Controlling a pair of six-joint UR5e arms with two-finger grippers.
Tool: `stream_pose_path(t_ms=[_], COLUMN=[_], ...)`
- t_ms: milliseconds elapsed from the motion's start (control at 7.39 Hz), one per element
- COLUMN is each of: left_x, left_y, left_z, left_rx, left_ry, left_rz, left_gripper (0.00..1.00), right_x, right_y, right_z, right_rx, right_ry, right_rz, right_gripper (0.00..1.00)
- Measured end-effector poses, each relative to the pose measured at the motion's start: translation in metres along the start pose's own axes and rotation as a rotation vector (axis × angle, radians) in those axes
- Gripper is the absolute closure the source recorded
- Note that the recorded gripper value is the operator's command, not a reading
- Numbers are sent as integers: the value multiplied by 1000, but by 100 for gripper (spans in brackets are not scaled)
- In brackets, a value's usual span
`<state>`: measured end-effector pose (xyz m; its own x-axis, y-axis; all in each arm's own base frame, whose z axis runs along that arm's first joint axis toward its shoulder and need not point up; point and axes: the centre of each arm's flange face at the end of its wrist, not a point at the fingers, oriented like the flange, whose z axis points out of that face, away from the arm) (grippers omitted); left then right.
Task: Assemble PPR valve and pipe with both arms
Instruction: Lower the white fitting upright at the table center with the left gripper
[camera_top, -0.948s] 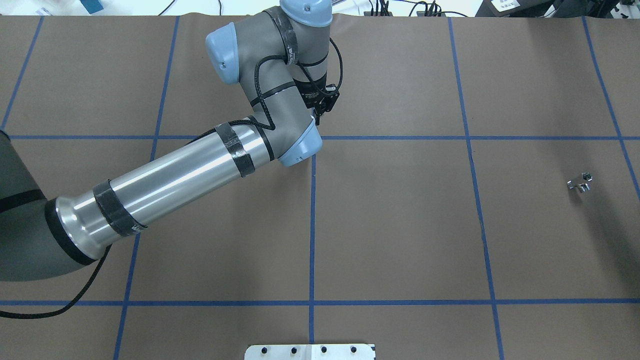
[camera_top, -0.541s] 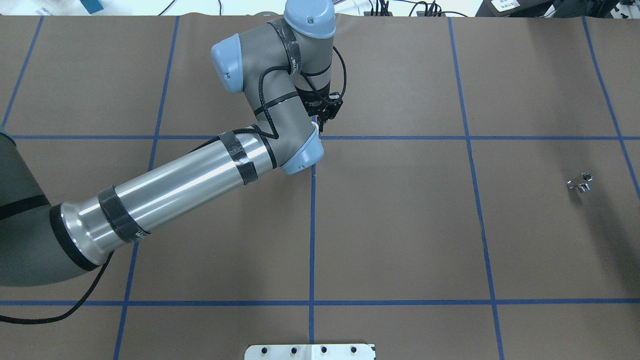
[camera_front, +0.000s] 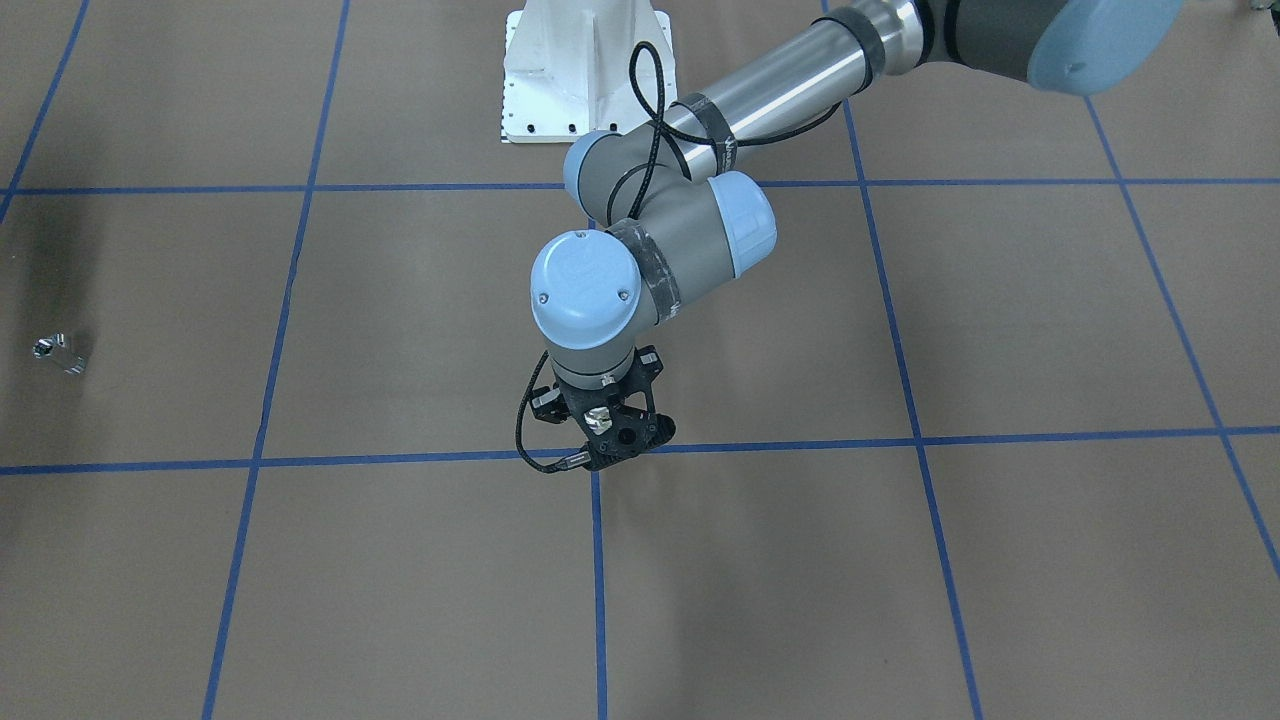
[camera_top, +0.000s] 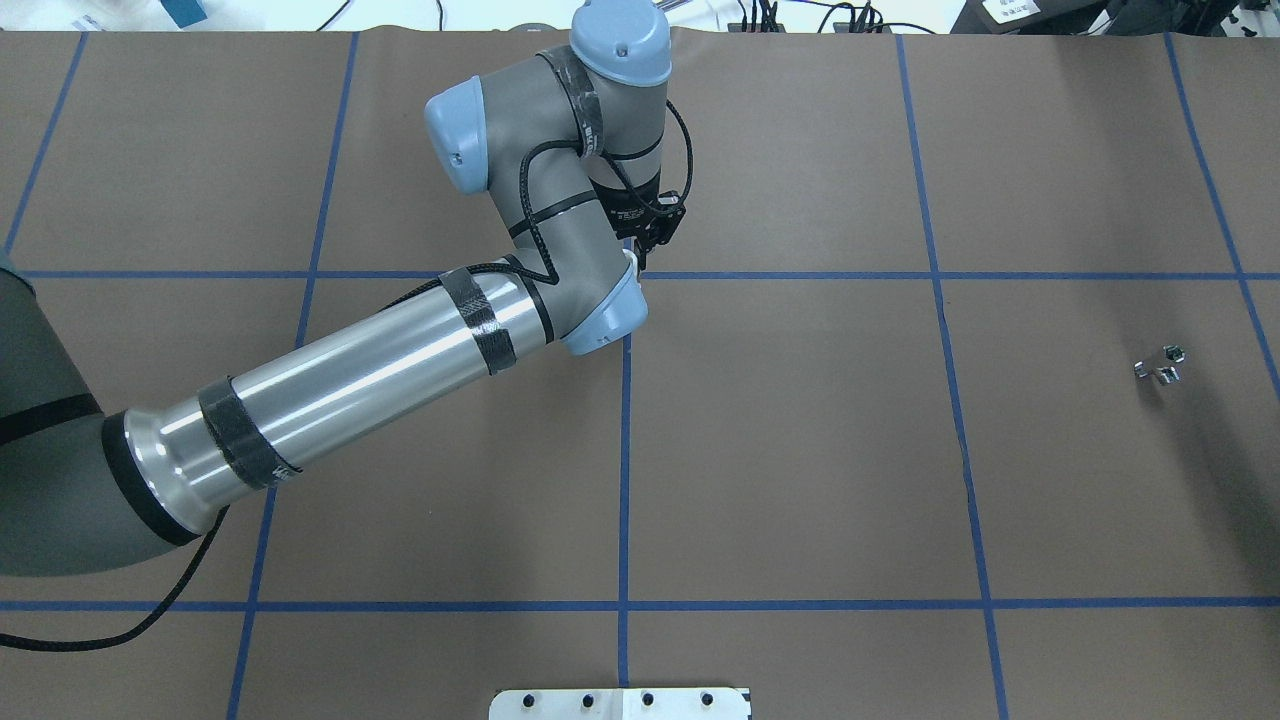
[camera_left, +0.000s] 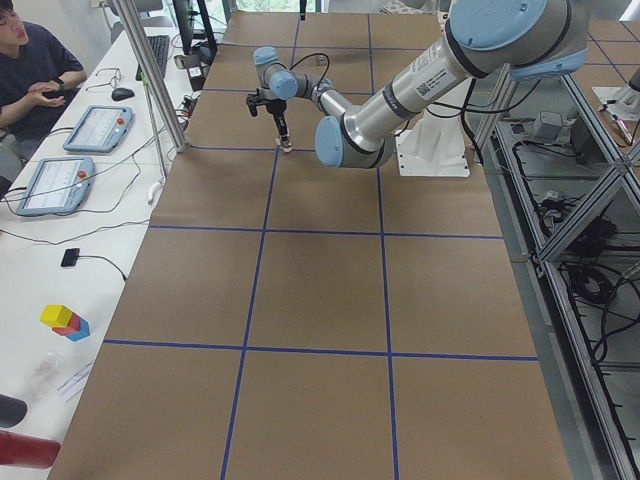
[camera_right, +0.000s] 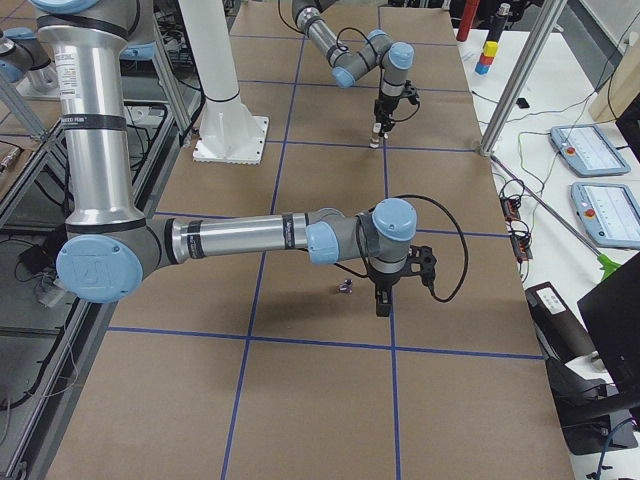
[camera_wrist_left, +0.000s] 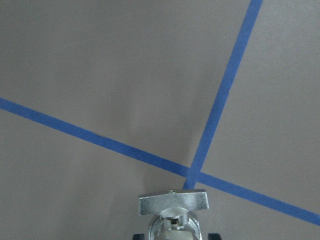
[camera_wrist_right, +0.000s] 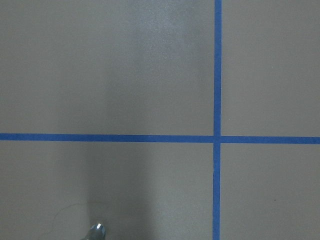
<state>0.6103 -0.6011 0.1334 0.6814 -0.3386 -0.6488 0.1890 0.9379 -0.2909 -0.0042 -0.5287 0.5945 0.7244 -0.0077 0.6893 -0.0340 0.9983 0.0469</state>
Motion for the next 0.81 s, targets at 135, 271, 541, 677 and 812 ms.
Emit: stream_pose_path(t_ms=[135, 271, 541, 677, 812], left_x=[0, 0, 2, 3, 4], left_y=[0, 0, 4, 7, 8], left_z=[0, 0, 2, 3, 4], left_rx=[0, 0, -1, -3, -4], left_ry=[0, 3, 11, 15, 18], left_rz=[-1, -1, -4, -18, -27], left_gripper=[100, 100, 100, 100, 77], right_x=[0, 0, 0, 0, 0], right_y=[-1, -1, -1, -1, -2], right_z=[0, 1, 2, 2, 3], right_rx=[1, 1, -1, -2, -3], right_ry=[4, 7, 9, 9, 9], right_rz=[-1, -2, -2, -2, -2], right_gripper=[0, 0, 0, 0, 0])
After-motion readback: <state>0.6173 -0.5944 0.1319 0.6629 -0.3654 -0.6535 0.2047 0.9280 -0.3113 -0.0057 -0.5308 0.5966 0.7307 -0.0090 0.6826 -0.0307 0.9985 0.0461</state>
